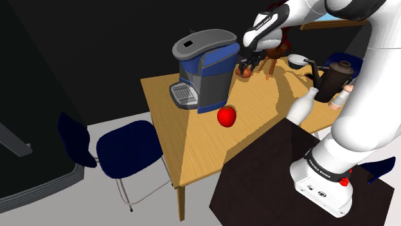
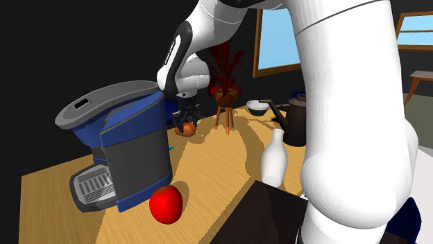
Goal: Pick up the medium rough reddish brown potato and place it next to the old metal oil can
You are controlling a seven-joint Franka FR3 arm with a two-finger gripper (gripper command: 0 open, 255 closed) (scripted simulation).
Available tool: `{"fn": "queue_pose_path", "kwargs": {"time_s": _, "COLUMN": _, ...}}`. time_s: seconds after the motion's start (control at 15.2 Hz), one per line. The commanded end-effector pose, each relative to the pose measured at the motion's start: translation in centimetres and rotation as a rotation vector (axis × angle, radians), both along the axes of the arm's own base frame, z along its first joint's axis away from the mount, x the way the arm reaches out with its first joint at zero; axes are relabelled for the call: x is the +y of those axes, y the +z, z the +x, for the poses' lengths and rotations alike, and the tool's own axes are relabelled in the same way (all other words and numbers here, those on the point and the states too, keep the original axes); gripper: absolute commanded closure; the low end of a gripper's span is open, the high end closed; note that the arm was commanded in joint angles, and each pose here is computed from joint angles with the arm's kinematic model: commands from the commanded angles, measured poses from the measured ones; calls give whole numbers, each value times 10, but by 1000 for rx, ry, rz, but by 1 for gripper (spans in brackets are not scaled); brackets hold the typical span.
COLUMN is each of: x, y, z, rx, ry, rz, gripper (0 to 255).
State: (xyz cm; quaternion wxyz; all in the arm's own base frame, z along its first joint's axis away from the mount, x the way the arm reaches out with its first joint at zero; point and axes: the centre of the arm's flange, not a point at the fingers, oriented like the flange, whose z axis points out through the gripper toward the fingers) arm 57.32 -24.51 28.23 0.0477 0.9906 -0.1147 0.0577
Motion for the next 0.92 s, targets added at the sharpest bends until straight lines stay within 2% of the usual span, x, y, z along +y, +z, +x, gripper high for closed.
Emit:
{"fn": "queue_pose_path", "kwargs": {"time_s": 0.0, "x": -1, "y": 11, "z": 0, "rx": 0, "ry": 0, "rz": 0, "gripper": 255}}
{"fn": "queue_pose_path", "kwargs": {"time_s": 0.86, "x": -1, "y": 80, "z": 0, "rx": 0, "ry": 0, "rz": 0, "gripper": 255}}
